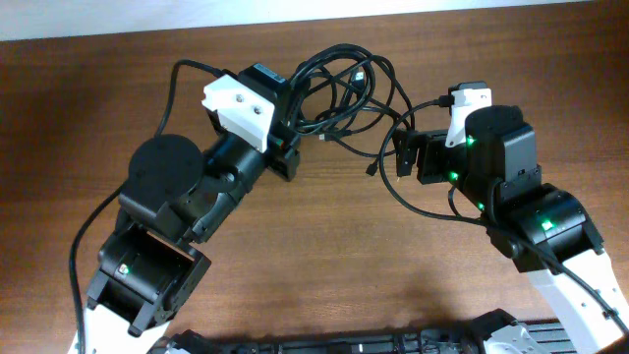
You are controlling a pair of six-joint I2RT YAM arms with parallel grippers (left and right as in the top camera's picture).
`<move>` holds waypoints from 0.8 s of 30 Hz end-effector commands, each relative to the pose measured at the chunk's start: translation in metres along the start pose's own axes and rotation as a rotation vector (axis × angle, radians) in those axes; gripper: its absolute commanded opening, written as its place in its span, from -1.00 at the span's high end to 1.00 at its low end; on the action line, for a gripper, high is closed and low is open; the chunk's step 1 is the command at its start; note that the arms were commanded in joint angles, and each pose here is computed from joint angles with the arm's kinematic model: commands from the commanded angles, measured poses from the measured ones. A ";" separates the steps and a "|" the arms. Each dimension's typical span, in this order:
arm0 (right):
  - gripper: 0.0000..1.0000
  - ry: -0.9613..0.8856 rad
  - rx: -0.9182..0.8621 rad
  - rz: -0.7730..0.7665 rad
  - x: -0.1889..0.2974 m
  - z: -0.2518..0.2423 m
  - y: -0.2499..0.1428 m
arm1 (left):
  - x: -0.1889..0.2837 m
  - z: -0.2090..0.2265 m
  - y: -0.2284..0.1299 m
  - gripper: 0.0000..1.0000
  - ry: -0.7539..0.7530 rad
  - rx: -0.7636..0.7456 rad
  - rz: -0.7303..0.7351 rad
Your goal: Untangle cables
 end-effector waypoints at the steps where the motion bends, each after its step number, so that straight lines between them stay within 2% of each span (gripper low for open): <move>1: -0.97 -0.026 0.054 0.040 -0.005 -0.006 -0.009 | 0.031 0.015 0.041 1.00 0.125 -0.027 -0.154; 6: -0.97 0.269 0.247 0.025 0.002 0.030 -0.007 | 0.031 0.015 0.041 1.00 0.125 -0.027 -0.152; 17: -0.97 0.525 0.253 -0.152 0.038 0.062 0.018 | 0.027 0.008 0.036 1.00 0.068 -0.030 -0.127; 24: -0.97 0.540 0.236 -0.150 0.039 0.063 0.019 | 0.015 0.009 0.029 1.00 0.069 -0.028 -0.105</move>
Point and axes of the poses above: each gripper's point midway between its finger pads, its own x axis back along the fingers, its own z axis along the line the jaws close on, y = z × x, the point moved 5 cm from there along x, back along the fingers, and after that the axes turned 1 degree about x, right-handed, at the moved point
